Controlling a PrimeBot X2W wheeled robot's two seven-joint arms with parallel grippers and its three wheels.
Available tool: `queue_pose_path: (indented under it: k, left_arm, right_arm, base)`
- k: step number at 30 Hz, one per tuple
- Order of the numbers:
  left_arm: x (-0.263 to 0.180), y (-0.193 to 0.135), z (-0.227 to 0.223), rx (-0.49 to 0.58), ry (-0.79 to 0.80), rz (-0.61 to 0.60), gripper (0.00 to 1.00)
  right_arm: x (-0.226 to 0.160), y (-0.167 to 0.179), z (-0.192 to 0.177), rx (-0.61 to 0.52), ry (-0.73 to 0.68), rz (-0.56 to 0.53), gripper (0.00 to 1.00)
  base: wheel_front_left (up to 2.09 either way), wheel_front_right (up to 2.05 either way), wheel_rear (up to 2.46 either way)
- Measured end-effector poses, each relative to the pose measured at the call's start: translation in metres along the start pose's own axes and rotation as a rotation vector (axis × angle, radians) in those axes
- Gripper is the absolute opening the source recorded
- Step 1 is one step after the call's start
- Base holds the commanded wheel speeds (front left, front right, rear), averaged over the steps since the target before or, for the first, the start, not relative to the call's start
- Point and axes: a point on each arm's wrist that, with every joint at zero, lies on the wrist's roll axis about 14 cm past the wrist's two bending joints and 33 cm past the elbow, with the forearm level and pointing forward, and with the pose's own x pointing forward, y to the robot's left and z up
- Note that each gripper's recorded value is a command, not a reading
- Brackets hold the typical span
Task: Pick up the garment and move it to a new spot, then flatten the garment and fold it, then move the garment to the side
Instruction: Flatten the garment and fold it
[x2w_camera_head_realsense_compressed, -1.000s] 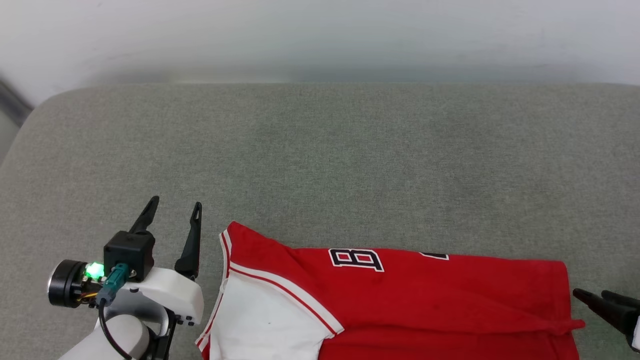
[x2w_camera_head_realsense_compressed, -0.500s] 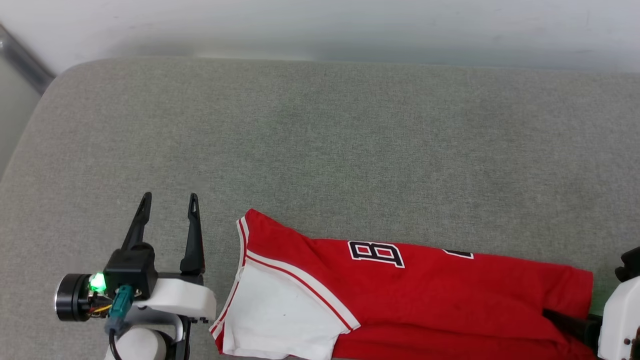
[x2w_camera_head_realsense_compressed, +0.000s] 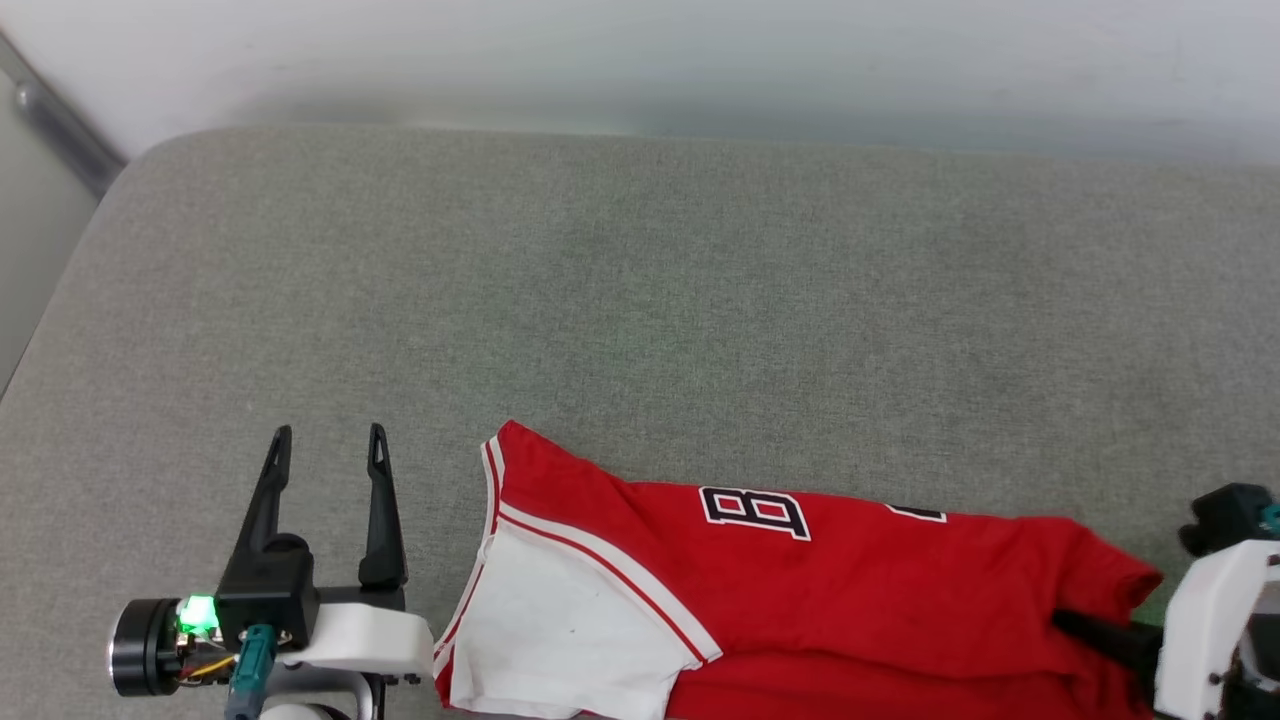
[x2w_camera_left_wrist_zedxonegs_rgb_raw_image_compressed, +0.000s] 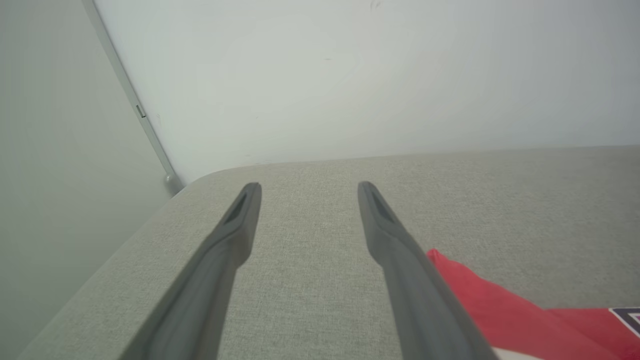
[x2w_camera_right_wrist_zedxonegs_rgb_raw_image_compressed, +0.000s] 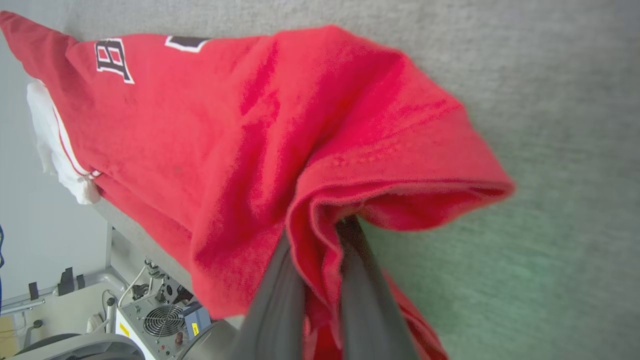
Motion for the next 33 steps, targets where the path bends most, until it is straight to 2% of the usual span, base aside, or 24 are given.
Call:
queue_pose_path:
  k: [9, 14, 17, 24, 33]
  left_arm:
    - [-0.017, -0.005, 0.004, 0.008, -0.013, -0.018, 1.0]
    - [-0.023, -0.006, 0.007, 0.004, -0.02, -0.022, 1.0]
    - [-0.026, -0.007, 0.008, 0.004, -0.024, -0.027, 1.0]
    - [-0.032, -0.007, 0.01, 0.006, -0.029, -0.034, 1.0]
    - [-0.032, -0.012, 0.004, -0.007, -0.01, -0.043, 1.0]
  right_arm:
    - [-0.052, -0.046, 0.037, -0.012, -0.155, -0.151, 0.0]
    - [-0.088, -0.086, 0.035, -0.008, -0.163, -0.29, 0.0]
    - [-0.099, -0.092, 0.03, 0.002, -0.157, -0.316, 0.0]
    - [-0.097, -0.047, 0.035, -0.048, -0.172, -0.189, 0.0]
    - [-0.063, 0.051, 0.04, -0.258, -0.129, 0.04, 0.0]
  base:
    - [0.0, 0.0, 0.0]
    - [0.0, 0.0, 0.0]
    - [0.0, 0.0, 0.0]
    - [0.0, 0.0, 0.0]
    - [0.0, 0.0, 0.0]
